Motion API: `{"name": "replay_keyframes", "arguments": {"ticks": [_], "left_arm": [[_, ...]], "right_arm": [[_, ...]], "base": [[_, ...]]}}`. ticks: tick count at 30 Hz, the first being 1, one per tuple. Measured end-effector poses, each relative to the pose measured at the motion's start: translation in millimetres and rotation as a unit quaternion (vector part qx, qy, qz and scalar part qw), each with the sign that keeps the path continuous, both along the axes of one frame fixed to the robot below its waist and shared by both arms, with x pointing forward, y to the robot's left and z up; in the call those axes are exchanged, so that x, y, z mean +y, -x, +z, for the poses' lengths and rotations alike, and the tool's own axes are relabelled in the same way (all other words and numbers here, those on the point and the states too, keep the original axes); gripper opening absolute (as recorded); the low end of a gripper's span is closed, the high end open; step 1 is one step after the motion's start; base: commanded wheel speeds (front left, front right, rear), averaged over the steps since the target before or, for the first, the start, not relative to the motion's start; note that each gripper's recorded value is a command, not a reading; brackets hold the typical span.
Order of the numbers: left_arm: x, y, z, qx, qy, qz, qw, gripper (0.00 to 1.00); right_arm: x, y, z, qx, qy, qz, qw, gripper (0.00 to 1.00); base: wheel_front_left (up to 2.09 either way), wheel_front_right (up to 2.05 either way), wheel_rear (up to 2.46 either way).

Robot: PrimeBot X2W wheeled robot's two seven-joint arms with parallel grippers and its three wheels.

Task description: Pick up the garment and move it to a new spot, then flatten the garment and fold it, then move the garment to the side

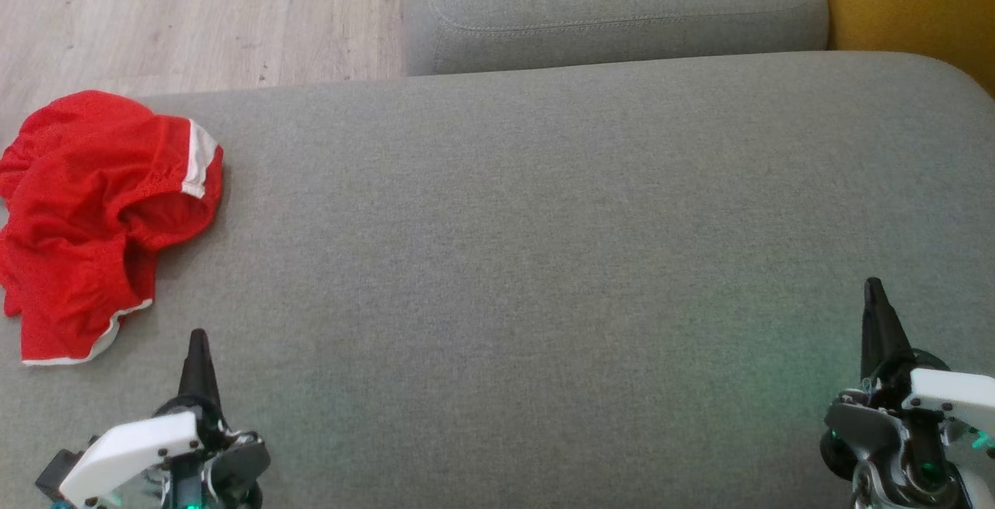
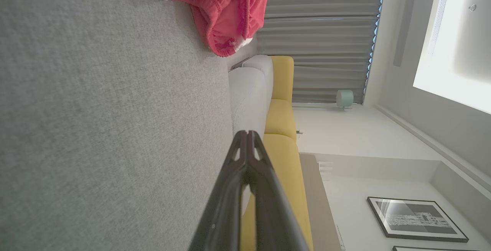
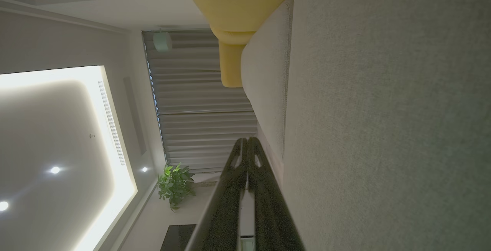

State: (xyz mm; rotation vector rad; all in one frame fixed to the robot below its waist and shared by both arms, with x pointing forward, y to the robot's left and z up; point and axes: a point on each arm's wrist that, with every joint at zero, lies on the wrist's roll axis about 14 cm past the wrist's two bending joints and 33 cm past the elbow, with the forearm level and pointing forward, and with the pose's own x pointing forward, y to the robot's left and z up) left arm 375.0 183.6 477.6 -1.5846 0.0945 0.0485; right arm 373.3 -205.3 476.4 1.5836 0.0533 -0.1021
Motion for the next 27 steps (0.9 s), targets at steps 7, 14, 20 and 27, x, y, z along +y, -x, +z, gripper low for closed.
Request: {"name": "replay_keyframes", "arguments": {"ticks": [7,14,20,27], "left_arm": [[0.0,0.0,0.0,0.000,0.000,0.000,1.000,0.00],[0.0,0.0,0.0,0.000,0.000,0.000,1.000,0.00],[0.0,0.0,0.0,0.000,0.000,0.000,1.000,0.00],[0.0,0.0,0.0,0.000,0.000,0.000,1.000,0.00]], "right_arm": [[0.0,0.0,0.0,0.000,0.000,0.000,1.000,0.00],[0.0,0.0,0.0,0.000,0.000,0.000,1.000,0.00],[0.0,0.0,0.0,0.000,0.000,0.000,1.000,0.00],[0.0,0.0,0.0,0.000,0.000,0.000,1.000,0.00]], "base": [[0.00,0.00,0.00],[0.00,0.00,0.00],[0.00,0.00,0.00],[0.00,0.00,0.00]]}}
